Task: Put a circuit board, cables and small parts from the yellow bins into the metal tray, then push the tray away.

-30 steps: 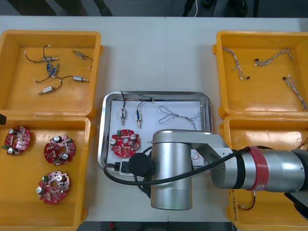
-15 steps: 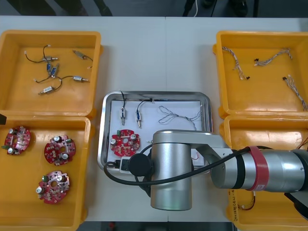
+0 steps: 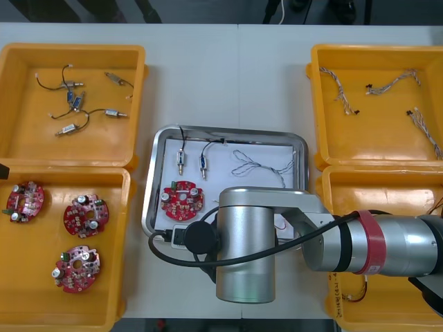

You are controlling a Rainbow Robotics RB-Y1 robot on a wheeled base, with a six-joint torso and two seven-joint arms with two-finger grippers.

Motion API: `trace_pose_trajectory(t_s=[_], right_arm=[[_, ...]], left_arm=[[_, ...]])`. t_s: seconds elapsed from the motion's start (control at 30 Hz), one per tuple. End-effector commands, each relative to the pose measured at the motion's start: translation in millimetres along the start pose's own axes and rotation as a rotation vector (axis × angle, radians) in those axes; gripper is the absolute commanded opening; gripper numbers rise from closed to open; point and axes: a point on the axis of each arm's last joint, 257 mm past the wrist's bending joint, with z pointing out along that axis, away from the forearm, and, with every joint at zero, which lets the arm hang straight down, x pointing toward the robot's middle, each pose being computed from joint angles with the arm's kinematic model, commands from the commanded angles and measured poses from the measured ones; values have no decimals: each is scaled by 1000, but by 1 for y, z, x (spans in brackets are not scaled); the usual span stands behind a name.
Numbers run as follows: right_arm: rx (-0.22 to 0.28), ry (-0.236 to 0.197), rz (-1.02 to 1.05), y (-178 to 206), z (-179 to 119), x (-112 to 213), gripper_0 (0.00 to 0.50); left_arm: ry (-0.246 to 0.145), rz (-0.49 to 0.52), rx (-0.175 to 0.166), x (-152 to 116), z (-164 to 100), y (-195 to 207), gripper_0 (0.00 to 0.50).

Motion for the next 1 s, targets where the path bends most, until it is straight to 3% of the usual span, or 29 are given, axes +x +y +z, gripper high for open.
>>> trace_pose_trajectory(t_s=[0.03, 1.0], right_arm=[[8, -28, -33, 5, -4, -14, 0], [76, -56, -51, -32, 0, -2, 0]], left_arm=[[-17, 65, -14, 2, -5, 5, 500], [-17, 65, -14, 2, -5, 5, 500]])
